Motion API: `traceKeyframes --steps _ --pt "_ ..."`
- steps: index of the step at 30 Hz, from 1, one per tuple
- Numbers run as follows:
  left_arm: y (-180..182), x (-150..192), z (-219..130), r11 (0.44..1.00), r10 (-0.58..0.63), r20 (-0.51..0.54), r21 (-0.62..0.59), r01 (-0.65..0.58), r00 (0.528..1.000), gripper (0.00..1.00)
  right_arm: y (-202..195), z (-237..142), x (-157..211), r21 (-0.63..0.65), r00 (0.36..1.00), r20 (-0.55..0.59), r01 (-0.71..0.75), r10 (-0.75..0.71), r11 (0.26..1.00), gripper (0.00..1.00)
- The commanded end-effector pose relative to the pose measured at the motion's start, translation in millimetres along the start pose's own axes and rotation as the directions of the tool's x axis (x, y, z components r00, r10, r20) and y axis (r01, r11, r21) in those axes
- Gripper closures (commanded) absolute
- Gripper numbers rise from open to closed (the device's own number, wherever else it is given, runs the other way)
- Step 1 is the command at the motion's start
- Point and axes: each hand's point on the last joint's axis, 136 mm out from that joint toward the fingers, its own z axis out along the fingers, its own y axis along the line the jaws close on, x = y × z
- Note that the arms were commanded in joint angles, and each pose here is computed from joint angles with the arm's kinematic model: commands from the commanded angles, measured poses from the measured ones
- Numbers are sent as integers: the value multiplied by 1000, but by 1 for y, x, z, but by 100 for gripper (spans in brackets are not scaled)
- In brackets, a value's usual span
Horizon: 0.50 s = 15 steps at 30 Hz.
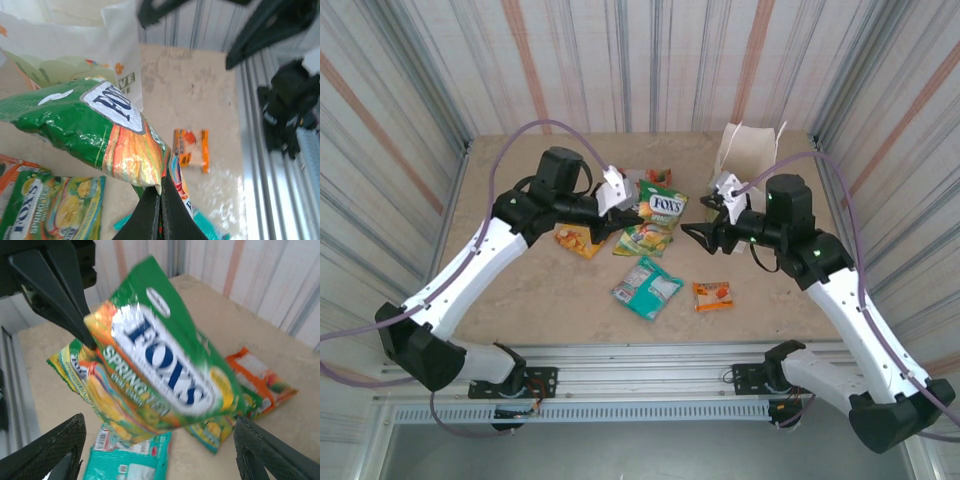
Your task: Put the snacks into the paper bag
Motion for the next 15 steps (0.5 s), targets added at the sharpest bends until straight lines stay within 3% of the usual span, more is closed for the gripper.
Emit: traceKeyframes --steps 1,15 --pt "-8 14 -5 966 257 -135 -6 -260 957 100 7 14 0 -77 987 -37 151 -154 986 21" --pt "-9 12 -4 910 409 -156 -7 -416 899 100 47 62 15 -413 991 -116 11 -64 911 19"
